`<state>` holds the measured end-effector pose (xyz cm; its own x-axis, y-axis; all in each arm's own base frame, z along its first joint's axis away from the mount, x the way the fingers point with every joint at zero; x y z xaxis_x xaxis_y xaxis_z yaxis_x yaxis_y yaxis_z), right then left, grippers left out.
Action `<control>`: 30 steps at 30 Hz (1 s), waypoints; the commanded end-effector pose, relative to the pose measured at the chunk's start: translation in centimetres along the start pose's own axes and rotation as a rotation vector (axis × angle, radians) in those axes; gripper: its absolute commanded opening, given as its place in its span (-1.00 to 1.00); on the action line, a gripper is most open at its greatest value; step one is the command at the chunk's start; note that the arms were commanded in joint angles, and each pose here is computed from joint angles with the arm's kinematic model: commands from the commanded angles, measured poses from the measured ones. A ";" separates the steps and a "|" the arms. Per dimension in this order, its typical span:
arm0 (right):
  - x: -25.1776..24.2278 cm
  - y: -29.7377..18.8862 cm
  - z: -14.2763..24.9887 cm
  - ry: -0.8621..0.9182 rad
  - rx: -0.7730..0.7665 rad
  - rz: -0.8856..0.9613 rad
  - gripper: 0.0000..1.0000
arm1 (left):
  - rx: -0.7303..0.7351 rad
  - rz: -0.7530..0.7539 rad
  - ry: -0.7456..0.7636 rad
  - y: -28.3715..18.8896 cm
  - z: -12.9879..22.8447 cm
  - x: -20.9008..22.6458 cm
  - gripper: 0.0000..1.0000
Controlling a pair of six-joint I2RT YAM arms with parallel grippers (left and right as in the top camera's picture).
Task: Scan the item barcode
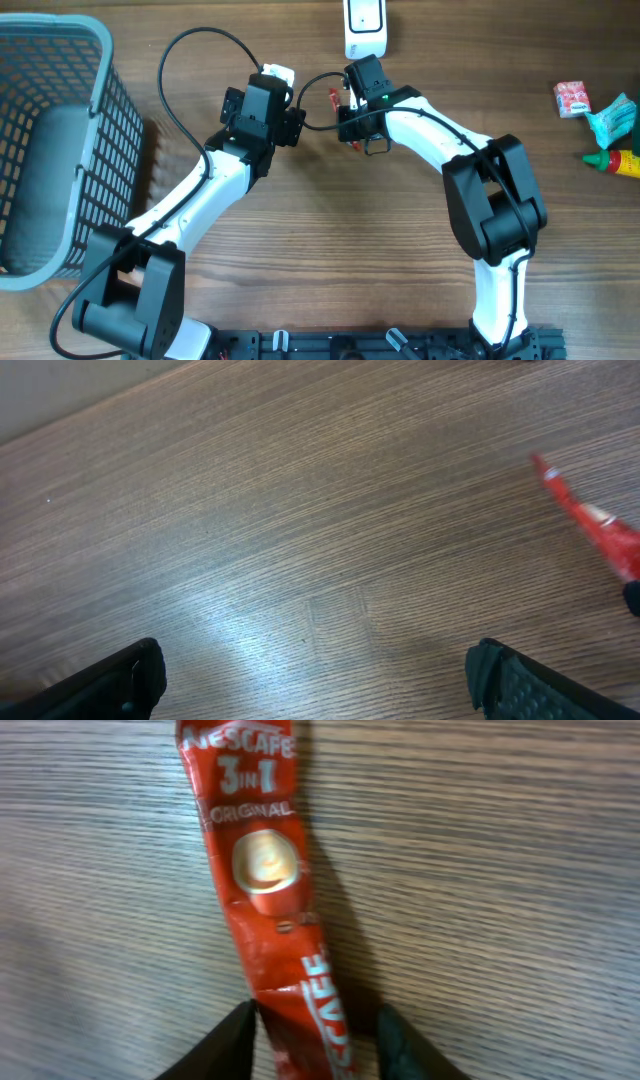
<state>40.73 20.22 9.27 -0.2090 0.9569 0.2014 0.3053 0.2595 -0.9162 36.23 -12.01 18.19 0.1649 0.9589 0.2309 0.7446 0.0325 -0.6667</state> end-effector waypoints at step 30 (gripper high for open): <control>-5.4 -3.5 0.8 0.122 0.214 -0.818 -0.91 | -0.035 -0.010 -0.003 -0.9 -0.9 0.5 1.00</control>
<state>40.31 15.52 9.12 -0.1791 0.7611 0.6234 -0.0118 0.6319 -0.7749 36.23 -12.01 18.19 0.1649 0.9589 0.2309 0.7446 0.0325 -0.6667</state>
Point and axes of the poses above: each gripper's point midway between its finger pads, its own y axis out along the fingers, its own x axis along the line the jaws close on, z = x × y, the point moved 10 cm from there along -y, back along the fingers, and after that the axes turned 3 degrees about -y, right-handed, at the moved point
